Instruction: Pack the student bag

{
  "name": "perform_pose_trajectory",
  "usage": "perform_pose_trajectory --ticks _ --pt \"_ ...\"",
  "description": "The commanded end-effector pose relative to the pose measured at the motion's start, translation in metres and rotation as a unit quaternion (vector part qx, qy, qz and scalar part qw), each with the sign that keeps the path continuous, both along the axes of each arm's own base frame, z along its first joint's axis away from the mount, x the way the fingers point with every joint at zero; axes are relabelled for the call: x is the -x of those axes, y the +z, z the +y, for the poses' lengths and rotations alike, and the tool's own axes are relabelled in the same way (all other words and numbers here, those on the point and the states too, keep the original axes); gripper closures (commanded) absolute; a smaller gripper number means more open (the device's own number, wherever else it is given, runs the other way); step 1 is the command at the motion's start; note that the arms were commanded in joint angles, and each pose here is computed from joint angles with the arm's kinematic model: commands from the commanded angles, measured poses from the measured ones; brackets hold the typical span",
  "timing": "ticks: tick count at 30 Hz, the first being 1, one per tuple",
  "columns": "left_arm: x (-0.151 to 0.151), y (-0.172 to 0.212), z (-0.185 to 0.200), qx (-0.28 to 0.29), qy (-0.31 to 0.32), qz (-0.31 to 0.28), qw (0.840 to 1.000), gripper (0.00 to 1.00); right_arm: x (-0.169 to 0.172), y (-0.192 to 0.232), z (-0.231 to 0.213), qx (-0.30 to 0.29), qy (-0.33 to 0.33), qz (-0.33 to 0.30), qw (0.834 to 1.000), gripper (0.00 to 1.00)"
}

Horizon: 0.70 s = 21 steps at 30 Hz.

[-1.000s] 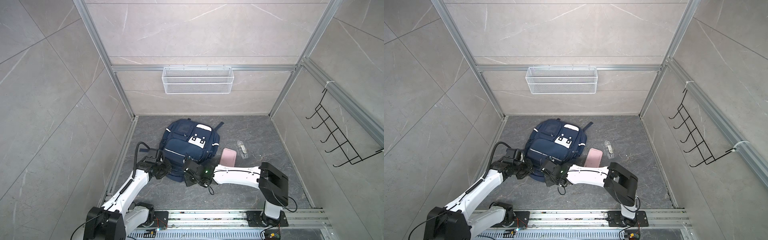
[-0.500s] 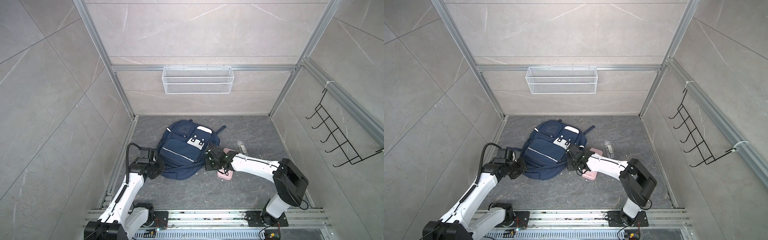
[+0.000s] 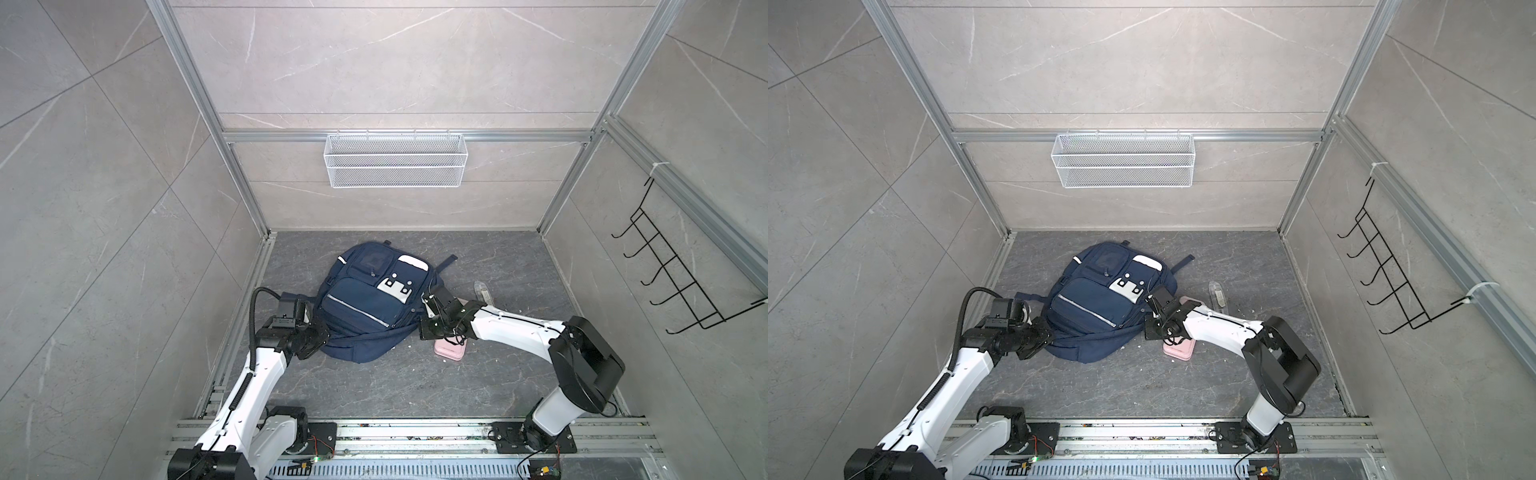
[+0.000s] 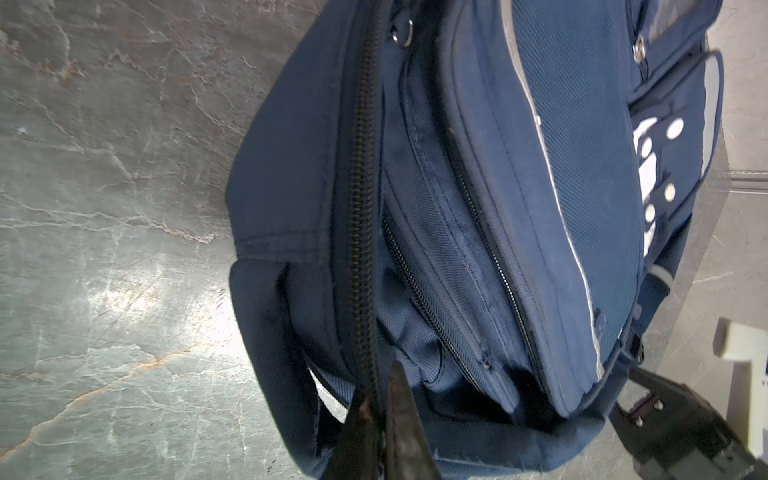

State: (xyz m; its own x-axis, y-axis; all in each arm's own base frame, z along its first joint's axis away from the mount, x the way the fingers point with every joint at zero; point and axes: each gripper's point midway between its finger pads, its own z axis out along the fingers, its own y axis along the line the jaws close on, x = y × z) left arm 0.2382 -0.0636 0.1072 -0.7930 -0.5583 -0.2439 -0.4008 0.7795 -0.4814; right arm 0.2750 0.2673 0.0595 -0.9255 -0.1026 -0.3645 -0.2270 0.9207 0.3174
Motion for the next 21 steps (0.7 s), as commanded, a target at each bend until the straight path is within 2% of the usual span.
perform_pose_trajectory --ticks 1,3,7,9,14,21 --pt "-0.012 0.004 0.018 -0.042 0.018 -0.025 0.999 1.00 0.012 0.001 -0.018 0.021 -0.013 0.003 1.000 1.00" --pt "-0.014 0.003 0.017 -0.040 0.018 -0.024 0.999 1.00 0.017 0.001 -0.019 0.023 -0.010 0.007 1.000 0.92" --pt "-0.016 -0.003 0.015 -0.036 0.015 -0.017 0.999 1.00 0.019 0.015 -0.020 0.015 -0.010 -0.005 1.000 0.67" --pt "-0.015 -0.008 0.013 -0.029 0.013 -0.014 0.999 1.00 0.019 0.023 -0.020 0.008 -0.010 -0.012 1.000 0.61" --pt "-0.009 -0.018 0.009 -0.018 0.007 -0.005 1.000 1.00 0.007 0.040 -0.009 -0.001 -0.003 -0.031 1.000 0.57" --pt "0.001 -0.026 0.010 -0.018 0.010 0.004 1.000 1.00 -0.014 0.038 0.017 -0.012 0.018 -0.034 0.999 0.53"
